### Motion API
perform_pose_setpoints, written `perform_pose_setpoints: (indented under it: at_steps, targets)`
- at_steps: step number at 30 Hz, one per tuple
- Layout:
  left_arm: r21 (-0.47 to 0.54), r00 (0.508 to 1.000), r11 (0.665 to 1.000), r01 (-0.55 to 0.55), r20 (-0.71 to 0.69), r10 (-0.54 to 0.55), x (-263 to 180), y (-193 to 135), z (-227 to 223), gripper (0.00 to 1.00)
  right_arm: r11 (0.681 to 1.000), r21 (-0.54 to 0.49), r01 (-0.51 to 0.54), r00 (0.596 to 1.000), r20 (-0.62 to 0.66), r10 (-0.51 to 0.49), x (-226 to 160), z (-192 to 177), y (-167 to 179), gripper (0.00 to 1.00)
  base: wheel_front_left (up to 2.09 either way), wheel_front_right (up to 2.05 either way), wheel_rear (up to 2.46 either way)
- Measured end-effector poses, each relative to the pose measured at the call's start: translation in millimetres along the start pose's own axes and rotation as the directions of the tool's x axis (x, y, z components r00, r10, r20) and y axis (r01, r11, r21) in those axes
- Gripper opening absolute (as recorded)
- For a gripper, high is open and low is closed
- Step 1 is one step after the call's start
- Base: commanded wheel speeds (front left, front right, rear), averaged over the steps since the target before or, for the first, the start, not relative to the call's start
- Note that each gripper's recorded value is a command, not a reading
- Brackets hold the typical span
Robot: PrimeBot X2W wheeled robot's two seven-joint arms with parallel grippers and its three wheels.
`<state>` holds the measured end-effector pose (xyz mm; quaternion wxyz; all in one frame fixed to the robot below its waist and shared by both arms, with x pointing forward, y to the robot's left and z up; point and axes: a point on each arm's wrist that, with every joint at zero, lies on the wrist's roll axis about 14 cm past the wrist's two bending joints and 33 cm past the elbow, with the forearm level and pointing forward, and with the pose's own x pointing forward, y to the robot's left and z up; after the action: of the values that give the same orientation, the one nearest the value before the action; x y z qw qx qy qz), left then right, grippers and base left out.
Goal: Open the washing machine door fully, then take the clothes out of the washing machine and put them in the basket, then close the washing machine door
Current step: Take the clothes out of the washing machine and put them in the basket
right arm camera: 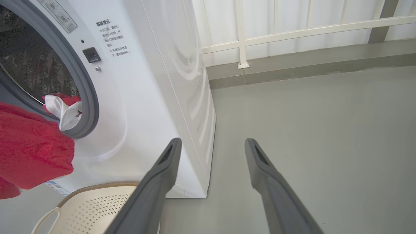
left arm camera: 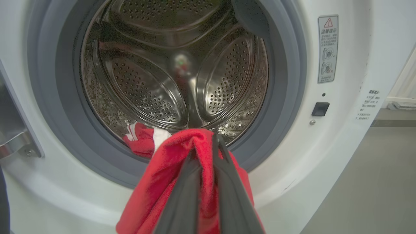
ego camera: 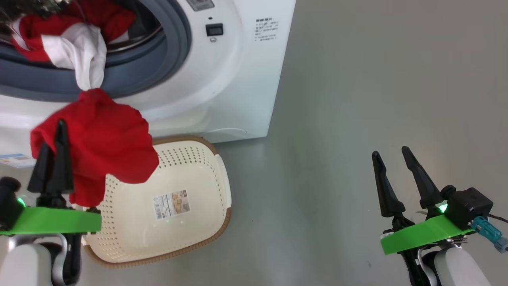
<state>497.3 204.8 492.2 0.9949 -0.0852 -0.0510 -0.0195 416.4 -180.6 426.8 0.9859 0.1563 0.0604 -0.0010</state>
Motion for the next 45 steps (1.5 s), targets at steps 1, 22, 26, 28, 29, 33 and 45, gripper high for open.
perform_pose_setpoints:
  at_steps: [1, 22, 26, 28, 29, 33, 45]
  targets:
    - [-0.001, 1.000, 1.000, -0.006, -0.027, 0.006, -2, 2, -10, 0.00, 1.000, 0.001, 0.000, 1.000, -0.004, 0.000, 1, -2, 0, 1.00, 0.00, 0.00, 0.00]
    - [-0.041, 0.837, 0.998, -0.037, -0.547, 0.009, -31, 7, -209, 0.00, 1.000, -0.009, 0.030, 0.994, -0.105, -0.031, 36, -51, -19, 1.00, 0.00, 0.00, 0.00]
    - [-0.044, 0.796, 0.998, -0.035, -0.606, 0.001, -32, 7, -238, 0.00, 0.999, -0.011, 0.034, 0.991, -0.128, -0.035, 43, -64, -22, 1.00, 0.00, 0.00, 0.00]
    - [-0.049, 0.778, 0.998, -0.029, -0.628, -0.009, -31, 5, -250, 0.00, 0.999, -0.013, 0.035, 0.990, -0.140, -0.037, 46, -70, -24, 1.00, 0.00, 0.00, 0.00]
    - [-0.052, 0.767, 0.998, -0.031, -0.642, -0.010, -32, 5, -257, 0.00, 0.999, -0.013, 0.036, 0.988, -0.148, -0.037, 47, -75, -25, 1.00, 0.00, 0.00, 0.00]
    - [-0.047, 0.738, 0.999, -0.027, -0.674, -0.012, -34, 7, -274, 0.00, 0.999, -0.012, 0.031, 0.985, -0.170, -0.032, 50, -85, -25, 1.00, 0.00, 0.00, 0.00]
    - [-0.052, 0.684, 0.999, -0.005, -0.729, -0.034, -41, 2, -300, 0.01, 0.999, -0.017, 0.034, 0.982, -0.185, -0.037, 53, -94, -29, 1.00, 0.00, 0.00, 0.00]
